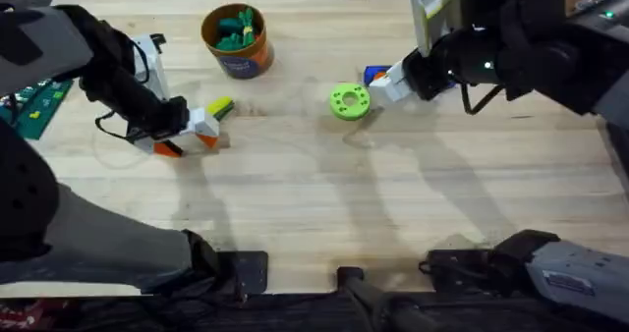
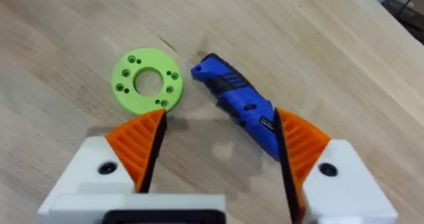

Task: Pick up the gripper from the table and insert it into the empty holder that is missing its gripper. Then pick up a screw, insert it into the mounting hole, and use the screwdriver to tighten it. Finally, clean up the table by picking up the vegetable and placing it into the bucket.

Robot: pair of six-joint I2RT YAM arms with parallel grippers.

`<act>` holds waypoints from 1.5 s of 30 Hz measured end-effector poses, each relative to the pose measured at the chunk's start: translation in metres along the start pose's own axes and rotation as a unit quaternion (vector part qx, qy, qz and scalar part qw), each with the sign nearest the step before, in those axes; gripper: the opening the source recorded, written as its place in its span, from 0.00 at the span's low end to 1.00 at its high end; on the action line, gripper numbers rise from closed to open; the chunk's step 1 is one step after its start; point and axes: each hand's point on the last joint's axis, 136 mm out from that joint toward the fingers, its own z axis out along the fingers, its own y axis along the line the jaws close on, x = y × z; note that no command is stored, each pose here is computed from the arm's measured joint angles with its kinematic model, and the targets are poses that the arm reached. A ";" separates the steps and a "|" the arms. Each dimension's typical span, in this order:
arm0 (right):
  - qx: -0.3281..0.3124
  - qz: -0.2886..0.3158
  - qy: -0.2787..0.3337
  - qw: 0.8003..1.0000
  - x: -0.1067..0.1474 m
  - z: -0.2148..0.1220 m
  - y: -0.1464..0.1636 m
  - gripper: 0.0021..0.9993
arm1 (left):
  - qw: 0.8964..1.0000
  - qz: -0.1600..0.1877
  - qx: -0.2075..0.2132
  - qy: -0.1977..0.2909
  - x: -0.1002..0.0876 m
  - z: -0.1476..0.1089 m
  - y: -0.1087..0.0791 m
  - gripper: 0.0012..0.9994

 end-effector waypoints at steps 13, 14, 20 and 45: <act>0.000 0.000 0.000 1.000 0.000 0.000 0.000 0.93 | 0.985 0.157 0.029 -0.072 -0.050 -0.084 -0.038 0.73; 0.000 0.000 0.000 1.000 0.000 0.000 0.000 0.93 | 0.981 0.172 0.024 -0.088 -0.058 -0.090 -0.040 0.73; 0.000 0.000 0.000 1.000 0.000 0.000 0.000 0.93 | 0.951 0.270 -0.002 -0.153 -0.090 -0.102 -0.057 0.73; 0.000 0.000 0.000 1.000 0.000 0.000 0.000 0.93 | 0.909 0.400 -0.074 -0.086 -0.075 -0.047 -0.059 0.73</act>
